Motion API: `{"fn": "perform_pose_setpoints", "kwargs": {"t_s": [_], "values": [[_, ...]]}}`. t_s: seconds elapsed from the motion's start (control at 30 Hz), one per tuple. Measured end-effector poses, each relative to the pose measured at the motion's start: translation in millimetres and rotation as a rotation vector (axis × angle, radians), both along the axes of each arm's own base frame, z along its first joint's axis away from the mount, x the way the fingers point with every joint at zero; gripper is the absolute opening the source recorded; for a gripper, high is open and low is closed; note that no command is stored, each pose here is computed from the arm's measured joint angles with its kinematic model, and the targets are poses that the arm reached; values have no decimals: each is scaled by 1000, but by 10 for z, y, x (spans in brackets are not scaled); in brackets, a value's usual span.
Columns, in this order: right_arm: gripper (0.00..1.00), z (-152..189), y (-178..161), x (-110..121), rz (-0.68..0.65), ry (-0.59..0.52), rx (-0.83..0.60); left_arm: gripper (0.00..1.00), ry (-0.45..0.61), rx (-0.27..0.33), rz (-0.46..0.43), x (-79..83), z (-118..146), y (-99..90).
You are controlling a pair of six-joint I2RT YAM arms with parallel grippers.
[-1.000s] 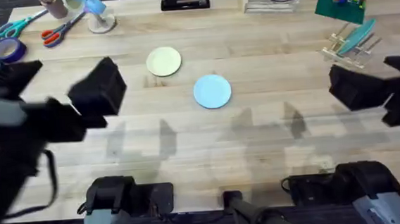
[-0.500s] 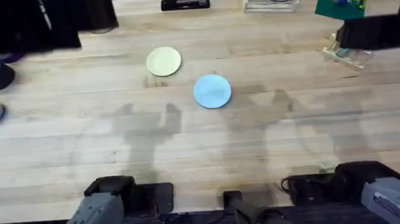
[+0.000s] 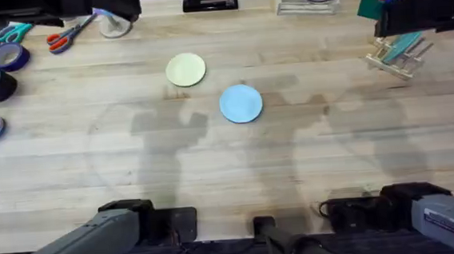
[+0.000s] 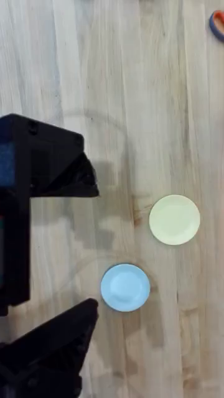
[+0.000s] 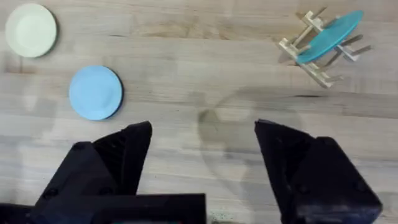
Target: Pick up the plates from the table one by one and place each into a slot on the dish rack.
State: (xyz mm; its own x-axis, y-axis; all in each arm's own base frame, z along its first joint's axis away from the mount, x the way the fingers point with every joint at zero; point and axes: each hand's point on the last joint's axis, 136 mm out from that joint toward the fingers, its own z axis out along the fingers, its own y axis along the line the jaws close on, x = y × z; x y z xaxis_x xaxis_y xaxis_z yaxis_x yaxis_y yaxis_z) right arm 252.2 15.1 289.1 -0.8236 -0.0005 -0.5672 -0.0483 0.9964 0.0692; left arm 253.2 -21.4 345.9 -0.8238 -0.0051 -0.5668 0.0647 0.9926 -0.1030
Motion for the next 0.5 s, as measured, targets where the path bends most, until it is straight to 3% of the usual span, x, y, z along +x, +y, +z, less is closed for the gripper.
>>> {"fn": "perform_pose_setpoints", "kwargs": {"t_s": [0.03,0.07,0.23,0.27,0.5], "values": [[994,0,0,0,0,0,0,994,0,0,0,-3,2,0],[994,0,0,0,0,0,0,933,2,-3,3,-6,2,-1],[993,-1,0,-1,0,0,0,151,10,-10,-3,-26,-6,-17],[993,-1,0,-1,0,0,0,72,12,-9,-7,-31,-10,-19],[993,0,0,-1,0,0,0,40,55,-14,-9,-120,-64,-28]]}}
